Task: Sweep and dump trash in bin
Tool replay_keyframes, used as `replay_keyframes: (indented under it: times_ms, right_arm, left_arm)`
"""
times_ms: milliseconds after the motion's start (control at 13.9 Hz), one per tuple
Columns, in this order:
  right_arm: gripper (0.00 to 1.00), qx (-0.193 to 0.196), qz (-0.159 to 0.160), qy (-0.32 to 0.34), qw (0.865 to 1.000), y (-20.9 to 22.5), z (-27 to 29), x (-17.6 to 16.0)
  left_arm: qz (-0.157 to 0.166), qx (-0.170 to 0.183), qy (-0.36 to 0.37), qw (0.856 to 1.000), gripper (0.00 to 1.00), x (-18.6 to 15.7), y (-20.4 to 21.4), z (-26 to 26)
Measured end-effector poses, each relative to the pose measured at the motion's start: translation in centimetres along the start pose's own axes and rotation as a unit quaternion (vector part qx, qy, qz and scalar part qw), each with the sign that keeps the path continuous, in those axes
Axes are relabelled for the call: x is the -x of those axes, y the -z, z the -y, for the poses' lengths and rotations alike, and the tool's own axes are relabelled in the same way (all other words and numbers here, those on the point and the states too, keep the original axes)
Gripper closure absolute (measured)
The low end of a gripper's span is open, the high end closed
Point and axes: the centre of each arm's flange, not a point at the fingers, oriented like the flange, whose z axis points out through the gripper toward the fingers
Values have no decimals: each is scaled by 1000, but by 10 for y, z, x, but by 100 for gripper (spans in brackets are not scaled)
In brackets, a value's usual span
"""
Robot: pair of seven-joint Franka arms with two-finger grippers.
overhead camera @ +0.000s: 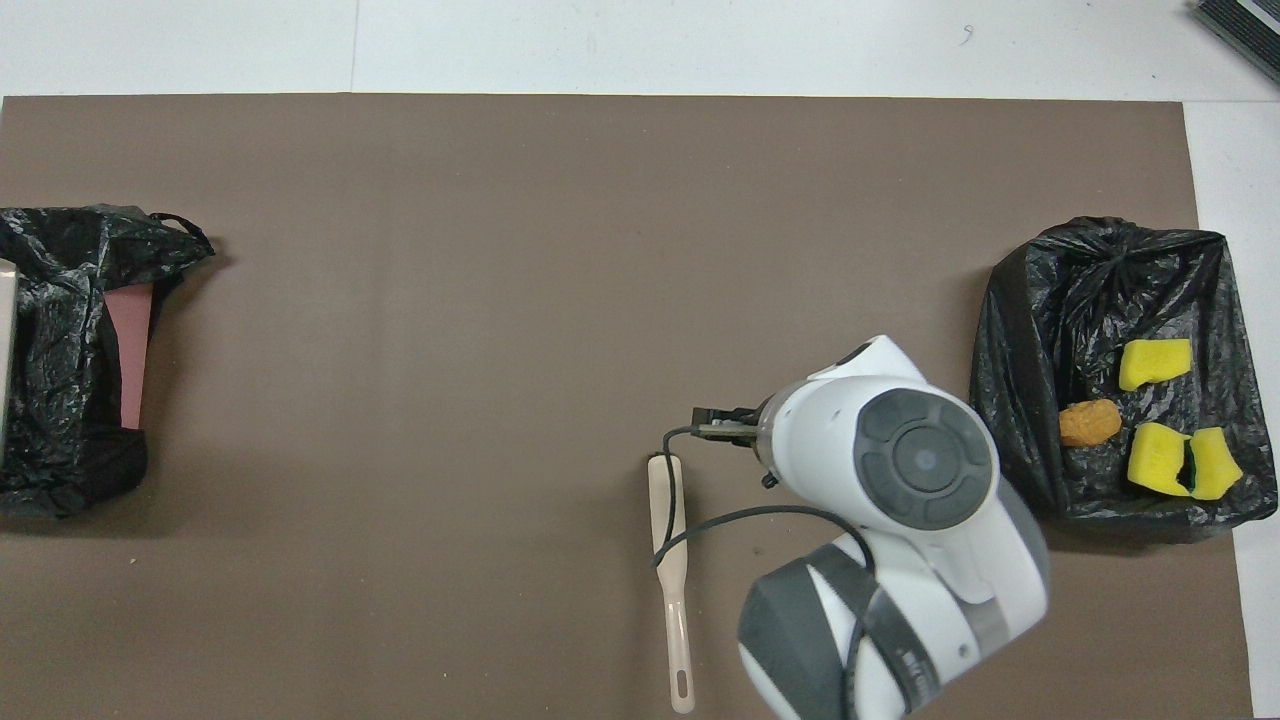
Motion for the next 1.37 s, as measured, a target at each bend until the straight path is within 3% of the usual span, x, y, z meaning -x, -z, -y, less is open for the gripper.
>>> replay_keyframes:
  times_ms: [360, 504, 1009, 1153, 1369]
  right_arm:
    - [0, 16, -2, 40, 999, 62, -85, -64]
    - [0, 24, 11, 43, 999, 91, -130, -81]
    - [0, 32, 39, 9, 999, 185, -214, -85]
    - [0, 33, 42, 0, 999, 204, -224, -79]
    - [0, 33, 44, -2, 999, 207, -227, -75]
  left_arm:
    - [130, -9, -12, 991, 68, -41, 42, 29]
    - [158, -14, -15, 987, 68, -46, 54, 33]
    - [163, 2, -7, 987, 68, -39, 63, 25]
    - [141, 6, -16, 990, 68, -53, 68, 28]
    - [79, 0, -33, 996, 68, -82, 78, 34]
